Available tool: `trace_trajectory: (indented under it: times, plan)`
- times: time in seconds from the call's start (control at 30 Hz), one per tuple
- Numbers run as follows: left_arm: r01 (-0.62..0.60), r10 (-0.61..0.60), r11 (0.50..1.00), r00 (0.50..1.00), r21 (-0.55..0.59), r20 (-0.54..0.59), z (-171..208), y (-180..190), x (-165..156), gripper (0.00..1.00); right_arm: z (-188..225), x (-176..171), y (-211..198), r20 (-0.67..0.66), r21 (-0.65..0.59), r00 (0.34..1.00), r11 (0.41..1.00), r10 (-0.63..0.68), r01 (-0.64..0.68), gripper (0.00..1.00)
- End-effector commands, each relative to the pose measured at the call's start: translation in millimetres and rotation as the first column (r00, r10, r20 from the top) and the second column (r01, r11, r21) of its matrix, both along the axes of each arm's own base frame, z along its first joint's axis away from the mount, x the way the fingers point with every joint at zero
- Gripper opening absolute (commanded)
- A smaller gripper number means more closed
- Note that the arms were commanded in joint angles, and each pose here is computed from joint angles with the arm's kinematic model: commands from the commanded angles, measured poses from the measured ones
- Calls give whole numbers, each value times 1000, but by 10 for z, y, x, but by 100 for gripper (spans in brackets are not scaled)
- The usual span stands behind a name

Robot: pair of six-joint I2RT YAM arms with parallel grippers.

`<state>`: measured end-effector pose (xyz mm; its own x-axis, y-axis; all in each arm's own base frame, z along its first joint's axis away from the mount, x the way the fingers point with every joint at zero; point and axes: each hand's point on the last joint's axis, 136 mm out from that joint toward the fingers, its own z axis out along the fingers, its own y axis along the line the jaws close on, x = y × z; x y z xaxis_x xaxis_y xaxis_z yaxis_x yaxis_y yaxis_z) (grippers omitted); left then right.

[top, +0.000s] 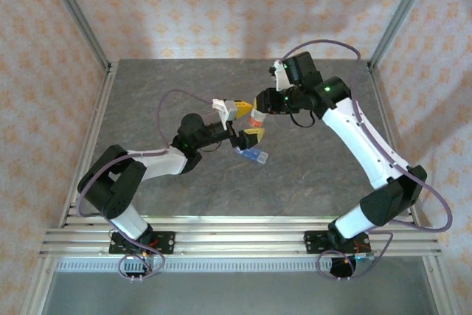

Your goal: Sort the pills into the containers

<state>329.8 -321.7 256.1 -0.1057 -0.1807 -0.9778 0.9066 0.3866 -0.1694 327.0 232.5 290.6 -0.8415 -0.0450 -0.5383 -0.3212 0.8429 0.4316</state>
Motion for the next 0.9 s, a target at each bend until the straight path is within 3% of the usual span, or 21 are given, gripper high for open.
trace_trajectory:
  times: [0.0,0.47,0.7,0.87]
  plan:
    - [-39,40,999,996,-22,75,101,75,-55,100,64,173,-143,72,-31,992,994,-99,102,10]
    - [-180,179,983,984,41,23,-231,339,-32,100,-185,573,-705,205,-242,938,915,-278,324,10]
    - [-302,298,945,953,126,51,-329,499,108,100,-499,743,-987,235,-263,903,871,-359,414,10]
    - [-339,343,904,939,262,31,-469,562,226,100,-782,828,-1166,250,-278,874,834,-417,477,10]
